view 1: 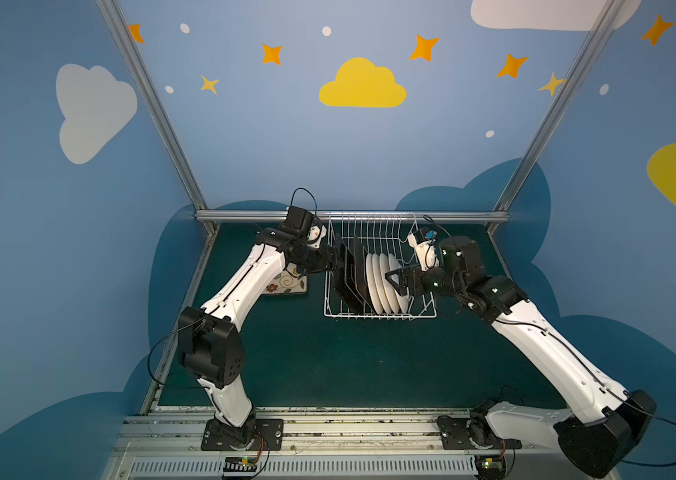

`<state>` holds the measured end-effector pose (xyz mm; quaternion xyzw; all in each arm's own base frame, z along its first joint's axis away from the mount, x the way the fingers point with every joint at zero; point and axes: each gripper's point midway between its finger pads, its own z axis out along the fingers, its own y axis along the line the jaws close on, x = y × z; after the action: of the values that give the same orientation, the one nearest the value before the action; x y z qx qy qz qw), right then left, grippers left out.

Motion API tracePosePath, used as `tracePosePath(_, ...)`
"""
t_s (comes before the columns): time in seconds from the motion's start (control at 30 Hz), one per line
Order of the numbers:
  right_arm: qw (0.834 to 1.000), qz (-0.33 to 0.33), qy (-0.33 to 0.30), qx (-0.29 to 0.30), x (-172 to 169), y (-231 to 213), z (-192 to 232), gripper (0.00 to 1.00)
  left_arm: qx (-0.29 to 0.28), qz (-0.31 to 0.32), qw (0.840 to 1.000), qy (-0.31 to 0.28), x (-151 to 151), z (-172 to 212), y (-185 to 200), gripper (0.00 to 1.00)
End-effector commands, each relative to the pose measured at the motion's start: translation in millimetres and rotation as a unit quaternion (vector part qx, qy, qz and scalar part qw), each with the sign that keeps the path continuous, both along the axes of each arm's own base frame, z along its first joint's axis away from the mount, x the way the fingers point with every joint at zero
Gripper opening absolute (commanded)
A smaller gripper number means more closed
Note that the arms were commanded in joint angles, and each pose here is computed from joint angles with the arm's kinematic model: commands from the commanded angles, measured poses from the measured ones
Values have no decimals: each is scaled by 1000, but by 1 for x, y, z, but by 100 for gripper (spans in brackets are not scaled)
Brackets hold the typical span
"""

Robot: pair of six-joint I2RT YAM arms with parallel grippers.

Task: Unload the plates from the dish rack
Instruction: 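Reach the left gripper to the outermost dark square plate in the rack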

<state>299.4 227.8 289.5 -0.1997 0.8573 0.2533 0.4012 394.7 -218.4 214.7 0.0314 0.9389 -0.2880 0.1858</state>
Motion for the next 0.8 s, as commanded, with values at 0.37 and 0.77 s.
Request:
tracePosePath(0.37, 1000, -17, -11, 12, 2, -6, 5, 91, -3, 1, 1000, 14, 20, -26, -34, 64)
tracePosePath(0.77, 1000, -20, -9, 13, 5, -8, 2, 91, 30, 25, 999, 36, 21, -50, -28, 49)
